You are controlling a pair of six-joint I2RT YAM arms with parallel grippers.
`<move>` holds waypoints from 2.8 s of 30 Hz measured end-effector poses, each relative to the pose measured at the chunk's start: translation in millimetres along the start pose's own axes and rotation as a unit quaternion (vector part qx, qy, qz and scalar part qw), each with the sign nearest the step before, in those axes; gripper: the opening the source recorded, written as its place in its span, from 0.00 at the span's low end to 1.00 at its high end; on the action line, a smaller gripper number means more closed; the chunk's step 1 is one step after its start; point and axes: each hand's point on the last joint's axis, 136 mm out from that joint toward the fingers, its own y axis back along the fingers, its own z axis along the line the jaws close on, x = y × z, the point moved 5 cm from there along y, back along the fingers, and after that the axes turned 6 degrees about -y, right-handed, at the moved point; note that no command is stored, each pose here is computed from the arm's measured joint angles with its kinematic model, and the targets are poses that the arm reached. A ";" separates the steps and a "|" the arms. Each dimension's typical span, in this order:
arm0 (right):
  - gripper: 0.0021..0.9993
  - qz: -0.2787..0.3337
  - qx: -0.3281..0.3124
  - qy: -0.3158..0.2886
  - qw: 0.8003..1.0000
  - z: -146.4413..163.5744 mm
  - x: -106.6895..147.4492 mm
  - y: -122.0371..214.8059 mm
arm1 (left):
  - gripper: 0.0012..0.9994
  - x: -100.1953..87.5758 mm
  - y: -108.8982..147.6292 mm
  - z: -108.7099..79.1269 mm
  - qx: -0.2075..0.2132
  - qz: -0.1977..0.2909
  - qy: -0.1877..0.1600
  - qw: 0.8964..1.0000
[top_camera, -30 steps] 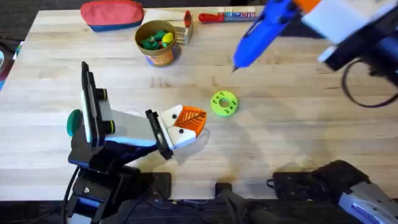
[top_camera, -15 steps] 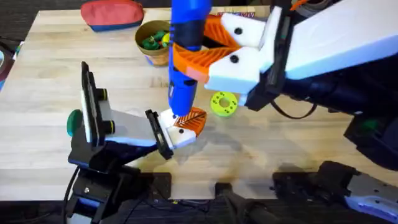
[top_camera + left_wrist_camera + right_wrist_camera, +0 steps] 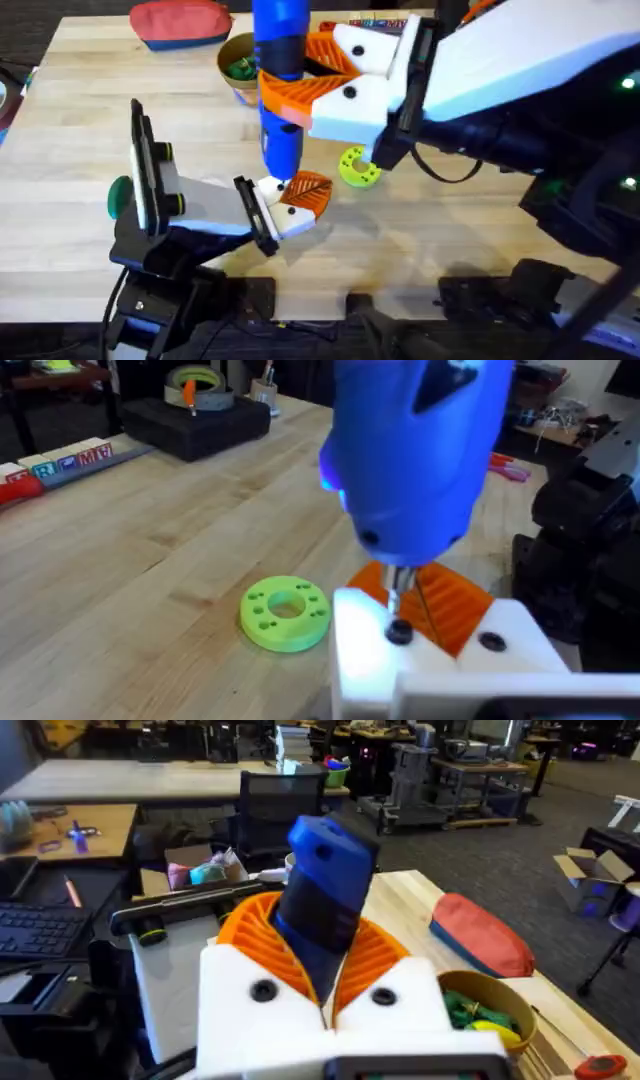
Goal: Pick up the gripper from the table and insert it into the empty holder that is missing its gripper. Then pick up a screw, insert it into the mounting hole, and use the screwdriver to tighten it. Finally, clean up the table by picking up the vegetable and placing it into the bucket.
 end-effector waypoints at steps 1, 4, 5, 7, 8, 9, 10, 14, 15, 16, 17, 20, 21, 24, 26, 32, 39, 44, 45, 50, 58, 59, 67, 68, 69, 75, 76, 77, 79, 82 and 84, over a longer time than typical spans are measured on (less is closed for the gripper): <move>0.00 0.001 0.000 0.000 1.000 -0.2 0.7 -0.4 | 0.01 0.0 0.0 0.0 0.000 0.000 0.000 1.000; 0.00 0.002 0.000 -0.001 1.000 -0.4 1.3 -0.8 | 0.01 0.0 0.0 0.0 0.000 0.000 0.000 1.000; 0.00 0.001 0.000 -0.001 1.000 -0.4 1.1 -0.8 | 0.01 0.0 0.0 0.0 0.000 0.000 0.000 1.000; 0.00 -0.001 0.000 -0.001 1.000 -0.2 0.2 -0.8 | 0.01 0.0 0.0 0.0 0.000 0.000 0.000 1.000; 0.00 -0.003 -0.001 -0.003 1.000 0.5 -0.5 -0.9 | 0.01 0.0 0.0 0.0 0.000 0.000 0.000 1.000; 0.00 -0.004 -0.002 -0.006 1.000 1.1 -1.0 -1.1 | 0.01 0.0 0.0 0.0 0.000 0.000 0.000 1.000; 0.00 -0.006 -0.004 -0.008 1.000 2.1 -1.8 -1.4 | 0.01 0.0 0.0 0.0 0.000 0.000 0.000 1.000; 0.00 -0.008 -0.009 -0.014 1.000 5.2 -2.5 -2.1 | 0.01 0.0 0.0 0.0 0.000 0.000 0.000 1.000; 0.00 -0.008 -0.010 -0.015 1.000 5.5 -2.4 -2.1 | 0.01 0.0 0.0 0.0 0.000 0.000 0.000 1.000; 0.00 -0.008 -0.010 -0.017 1.000 5.7 -2.5 -2.2 | 0.01 0.0 0.0 0.0 0.000 0.000 0.000 1.000; 0.00 -0.008 -0.010 -0.018 1.000 5.8 -2.6 -2.1 | 0.01 0.0 0.0 0.0 0.000 0.000 0.000 1.000; 0.00 -0.007 -0.010 -0.019 1.000 5.4 -1.9 -2.8 | 0.01 0.0 0.0 0.0 0.000 0.000 0.000 1.000; 0.00 -0.006 -0.010 -0.019 1.000 5.0 -0.8 -3.7 | 0.01 0.0 0.0 0.0 0.000 0.000 0.000 1.000; 0.00 0.001 -0.009 -0.022 1.000 3.2 4.8 -7.4 | 0.01 0.0 0.0 0.0 0.000 0.000 0.000 1.000; 0.00 0.005 -0.009 -0.023 1.000 2.0 8.4 -9.8 | 0.01 0.0 0.0 0.0 0.000 0.000 0.000 1.000; 0.00 -0.004 -0.009 -0.009 1.000 1.9 4.9 -10.6 | 0.01 0.0 0.0 0.0 0.000 0.000 0.000 1.000; 0.00 -0.014 -0.010 -0.002 1.000 2.2 1.1 -10.5 | 0.01 0.0 0.0 0.0 0.000 0.000 0.000 1.000; 0.00 -0.014 -0.010 -0.002 1.000 2.2 0.9 -10.5 | 0.01 0.0 0.0 0.0 0.000 0.000 0.000 1.000; 0.00 -0.014 -0.010 -0.002 1.000 2.2 0.9 -10.5 | 0.01 0.0 0.0 0.0 0.000 0.000 0.000 1.000; 0.00 -0.015 -0.010 -0.002 1.000 2.3 0.7 -10.4 | 0.01 0.0 0.0 0.0 0.000 0.000 0.000 1.000; 0.00 -0.013 -0.010 -0.003 1.000 2.3 1.2 -10.3 | 0.01 0.0 0.0 0.0 0.000 0.000 0.000 1.000; 0.00 -0.013 -0.010 -0.003 1.000 2.2 1.4 -10.3 | 0.01 0.0 0.0 0.0 0.000 0.000 0.000 1.000; 0.00 -0.010 -0.010 -0.004 1.000 2.2 2.4 -10.3 | 0.01 0.0 0.0 0.0 0.000 0.000 0.000 1.000; 0.00 -0.010 -0.010 -0.004 1.000 2.2 2.4 -10.3 | 0.01 0.0 0.0 0.0 0.000 0.000 0.000 1.000; 0.00 -0.010 -0.010 -0.004 1.000 2.2 2.4 -10.3 | 0.01 0.0 0.0 0.0 0.000 0.000 0.000 1.000; 0.00 -0.010 -0.010 -0.004 1.000 2.2 2.4 -10.3 | 0.01 0.0 0.0 0.0 0.000 0.000 0.000 1.000; 0.00 -0.010 -0.010 -0.004 1.000 2.2 2.4 -10.3 | 0.01 0.0 0.0 0.0 0.000 0.000 0.000 1.000; 0.00 -0.010 -0.010 -0.004 1.000 2.2 2.4 -10.3 | 0.01 0.0 0.0 0.0 0.000 0.000 0.000 1.000; 0.00 -0.010 -0.010 -0.004 1.000 2.2 2.4 -10.3 | 0.01 0.0 0.0 0.0 0.000 0.000 0.000 1.000; 0.00 -0.010 -0.010 -0.004 1.000 2.2 2.4 -10.3 | 0.01 0.0 0.0 0.0 0.000 0.000 0.000 1.000; 0.00 -0.010 -0.010 -0.006 1.000 2.2 2.3 -10.3 | 0.01 0.0 0.0 0.0 0.000 0.000 0.000 1.000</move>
